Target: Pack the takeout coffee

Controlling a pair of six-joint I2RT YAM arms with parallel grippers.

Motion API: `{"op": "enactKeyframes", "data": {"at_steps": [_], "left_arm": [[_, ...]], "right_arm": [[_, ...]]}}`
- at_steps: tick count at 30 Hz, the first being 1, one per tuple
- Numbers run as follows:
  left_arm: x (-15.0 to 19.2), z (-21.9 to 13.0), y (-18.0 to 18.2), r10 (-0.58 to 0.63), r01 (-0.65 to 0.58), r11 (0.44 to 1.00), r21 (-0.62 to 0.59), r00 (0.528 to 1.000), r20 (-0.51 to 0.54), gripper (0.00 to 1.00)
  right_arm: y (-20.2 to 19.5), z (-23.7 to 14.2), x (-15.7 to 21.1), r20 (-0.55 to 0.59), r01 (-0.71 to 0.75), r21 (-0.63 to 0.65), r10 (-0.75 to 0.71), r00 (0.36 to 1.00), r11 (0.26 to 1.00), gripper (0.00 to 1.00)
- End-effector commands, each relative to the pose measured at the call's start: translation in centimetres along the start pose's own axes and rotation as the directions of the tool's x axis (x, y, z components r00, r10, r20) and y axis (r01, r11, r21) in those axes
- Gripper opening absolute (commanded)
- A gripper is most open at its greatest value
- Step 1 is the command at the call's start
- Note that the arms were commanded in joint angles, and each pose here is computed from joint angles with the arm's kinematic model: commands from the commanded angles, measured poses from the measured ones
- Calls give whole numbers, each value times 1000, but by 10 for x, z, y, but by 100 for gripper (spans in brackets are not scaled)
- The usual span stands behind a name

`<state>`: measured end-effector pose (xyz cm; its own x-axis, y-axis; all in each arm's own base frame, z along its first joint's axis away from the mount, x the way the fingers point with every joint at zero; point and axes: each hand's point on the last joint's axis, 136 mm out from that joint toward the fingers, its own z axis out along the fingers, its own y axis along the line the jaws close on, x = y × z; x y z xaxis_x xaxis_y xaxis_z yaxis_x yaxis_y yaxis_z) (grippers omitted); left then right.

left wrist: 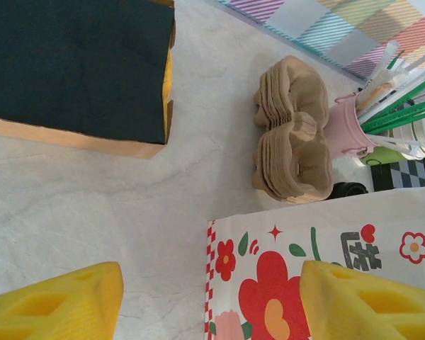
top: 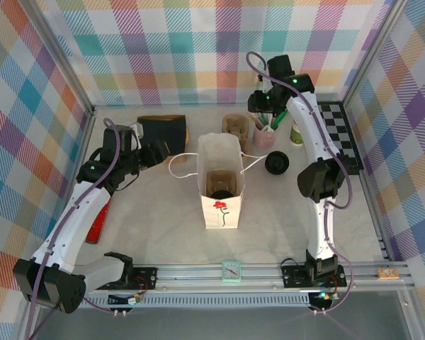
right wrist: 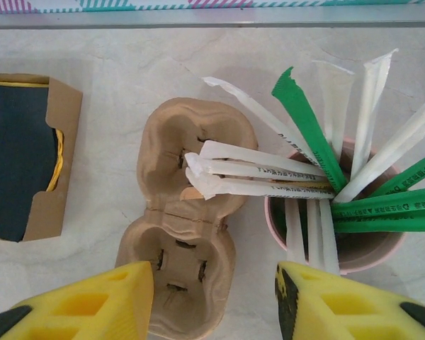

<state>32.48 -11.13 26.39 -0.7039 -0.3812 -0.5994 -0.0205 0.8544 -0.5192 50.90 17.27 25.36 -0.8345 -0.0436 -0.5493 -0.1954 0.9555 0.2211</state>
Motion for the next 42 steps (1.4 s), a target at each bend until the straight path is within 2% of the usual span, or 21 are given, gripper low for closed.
{"op": "enactKeyframes", "data": {"at_steps": [1,9,23,32,42], "left_arm": [[-9,-2,0,-2,2,1000,3,1000,22,67],[-7,-1,2,-2,2,1000,0,1000,19,67],[-6,-5,4,6,-6,1000,-11,1000,24,67],[-7,-4,3,6,-6,1000,-10,1000,24,67],[-6,-4,4,13,-13,1000,-15,1000,22,67]], "right_arm": [[1,6,-1,0,22,6,-22,1000,1000,47],[9,23,5,-23,53,33,-52,998,998,44],[2,38,-5,15,28,88,-29,999,996,38],[5,49,-13,36,16,70,-19,999,997,36],[5,56,-20,68,-4,69,-1,998,998,26]]}}
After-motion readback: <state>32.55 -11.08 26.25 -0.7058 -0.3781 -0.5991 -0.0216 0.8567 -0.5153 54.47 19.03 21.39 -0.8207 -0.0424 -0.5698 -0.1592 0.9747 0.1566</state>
